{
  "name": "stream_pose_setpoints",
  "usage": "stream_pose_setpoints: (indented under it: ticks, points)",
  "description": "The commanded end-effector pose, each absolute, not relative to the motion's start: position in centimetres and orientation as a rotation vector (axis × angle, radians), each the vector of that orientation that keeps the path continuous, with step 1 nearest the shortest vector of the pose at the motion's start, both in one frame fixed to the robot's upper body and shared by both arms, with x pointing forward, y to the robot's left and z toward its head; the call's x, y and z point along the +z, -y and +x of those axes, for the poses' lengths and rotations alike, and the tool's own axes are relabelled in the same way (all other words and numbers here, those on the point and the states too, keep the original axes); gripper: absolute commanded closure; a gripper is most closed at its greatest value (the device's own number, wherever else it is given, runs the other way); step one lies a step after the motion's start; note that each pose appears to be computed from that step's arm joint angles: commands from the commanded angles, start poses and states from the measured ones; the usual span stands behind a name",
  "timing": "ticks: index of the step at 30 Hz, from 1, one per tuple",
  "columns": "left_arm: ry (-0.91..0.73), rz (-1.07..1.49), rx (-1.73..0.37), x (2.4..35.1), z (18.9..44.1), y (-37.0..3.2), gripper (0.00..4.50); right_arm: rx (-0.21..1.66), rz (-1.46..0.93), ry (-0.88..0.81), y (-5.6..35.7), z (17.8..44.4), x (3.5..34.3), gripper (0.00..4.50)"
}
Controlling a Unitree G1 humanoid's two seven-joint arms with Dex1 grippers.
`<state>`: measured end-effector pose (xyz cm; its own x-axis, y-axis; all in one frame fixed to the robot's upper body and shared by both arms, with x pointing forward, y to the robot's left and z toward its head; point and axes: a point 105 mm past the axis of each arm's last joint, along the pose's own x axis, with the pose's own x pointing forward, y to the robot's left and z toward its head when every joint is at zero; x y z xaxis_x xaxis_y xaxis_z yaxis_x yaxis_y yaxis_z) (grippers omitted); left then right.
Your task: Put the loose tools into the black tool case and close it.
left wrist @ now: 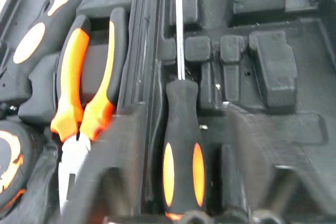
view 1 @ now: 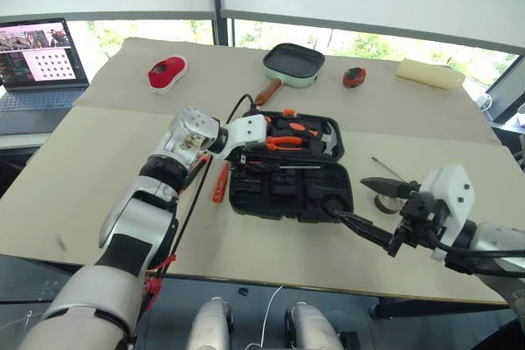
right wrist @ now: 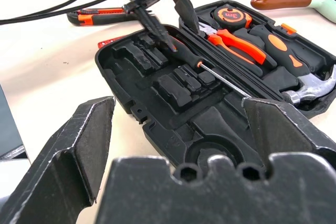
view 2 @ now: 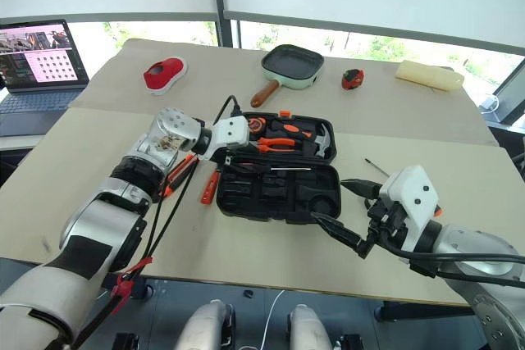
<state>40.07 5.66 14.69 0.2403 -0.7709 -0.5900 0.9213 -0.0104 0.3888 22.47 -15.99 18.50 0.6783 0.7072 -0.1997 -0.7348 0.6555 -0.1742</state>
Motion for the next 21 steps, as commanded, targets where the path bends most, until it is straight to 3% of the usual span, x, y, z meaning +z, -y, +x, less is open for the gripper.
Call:
stream_pose_setpoints:
  ticks: [1, 4, 16, 21]
  points:
    - [-0.163, 0.86, -1.332, 16.1, 40.6, -4.7, 3.79, 0.82, -0.263, -0.074, 15.9, 22.4, 19.3, 0.0]
    - [-0.184, 0.858, -1.321, 15.5, 40.8, -4.6, 4.46, 0.809, -0.261, -0.079, 16.1, 22.4, 19.2, 0.0]
    - [-0.266, 0.998, -1.333, 11.5, 40.3, -4.3, 4.46, 0.792, -0.249, -0.085, 16.3, 22.4, 19.0, 0.0]
    - [-0.26, 0.963, -1.346, 11.5, 40.1, -4.1, 4.46, 0.742, -0.245, -0.102, 17.2, 22.6, 18.5, 0.0]
